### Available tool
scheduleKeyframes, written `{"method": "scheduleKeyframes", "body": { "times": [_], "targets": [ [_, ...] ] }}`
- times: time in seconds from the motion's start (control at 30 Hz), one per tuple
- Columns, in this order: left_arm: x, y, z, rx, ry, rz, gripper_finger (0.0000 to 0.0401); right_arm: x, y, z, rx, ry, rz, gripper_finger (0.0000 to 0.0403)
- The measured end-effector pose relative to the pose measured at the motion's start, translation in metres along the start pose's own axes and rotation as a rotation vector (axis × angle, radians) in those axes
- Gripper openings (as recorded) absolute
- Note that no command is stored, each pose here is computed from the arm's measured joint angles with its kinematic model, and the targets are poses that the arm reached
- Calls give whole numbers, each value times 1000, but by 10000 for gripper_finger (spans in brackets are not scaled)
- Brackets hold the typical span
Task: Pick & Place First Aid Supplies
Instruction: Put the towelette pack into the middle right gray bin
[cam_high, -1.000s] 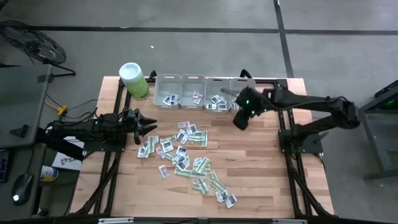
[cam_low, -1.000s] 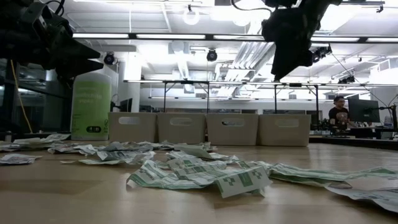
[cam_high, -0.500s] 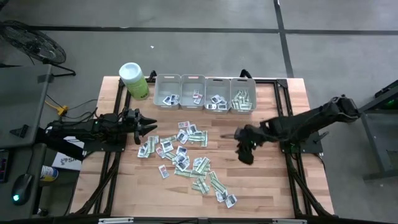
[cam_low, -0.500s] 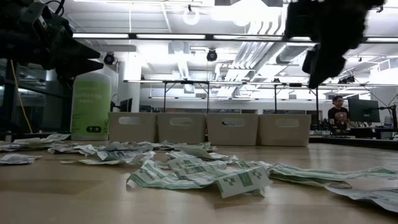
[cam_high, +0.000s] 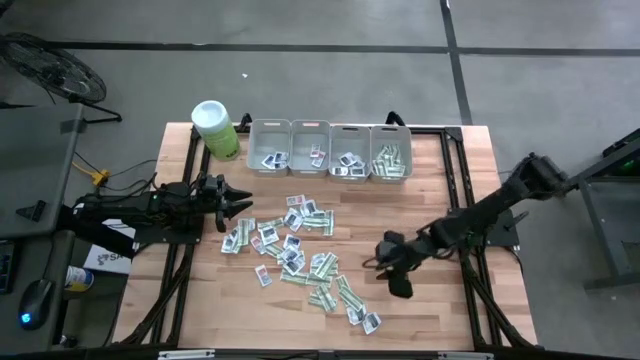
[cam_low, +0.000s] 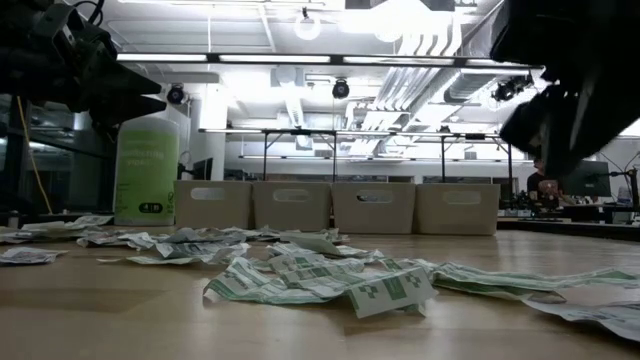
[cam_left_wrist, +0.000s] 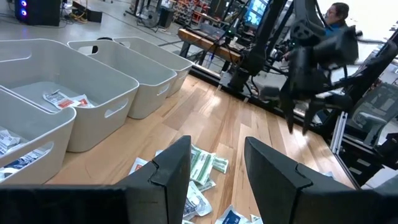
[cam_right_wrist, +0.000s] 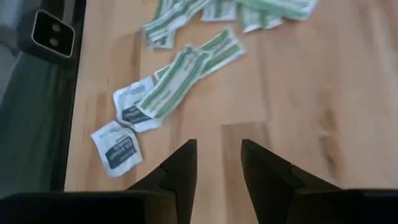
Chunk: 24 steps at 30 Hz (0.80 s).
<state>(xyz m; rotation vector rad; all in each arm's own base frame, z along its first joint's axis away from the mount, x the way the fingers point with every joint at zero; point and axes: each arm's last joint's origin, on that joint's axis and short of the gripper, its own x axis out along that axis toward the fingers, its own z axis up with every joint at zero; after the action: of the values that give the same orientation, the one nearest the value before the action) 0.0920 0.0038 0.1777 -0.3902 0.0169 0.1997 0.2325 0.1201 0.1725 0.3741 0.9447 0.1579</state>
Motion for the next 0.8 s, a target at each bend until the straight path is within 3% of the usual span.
{"method": "scheduleKeyframes", "body": {
  "times": [0.37, 0.8],
  "targets": [
    [0, 0, 0, 0, 0, 0, 150, 60, 19, -5, -61, 237, 48, 118],
    [0, 0, 0, 0, 0, 0, 150, 58, 53, 9, -236, 329, -10, 119]
  ]
}}
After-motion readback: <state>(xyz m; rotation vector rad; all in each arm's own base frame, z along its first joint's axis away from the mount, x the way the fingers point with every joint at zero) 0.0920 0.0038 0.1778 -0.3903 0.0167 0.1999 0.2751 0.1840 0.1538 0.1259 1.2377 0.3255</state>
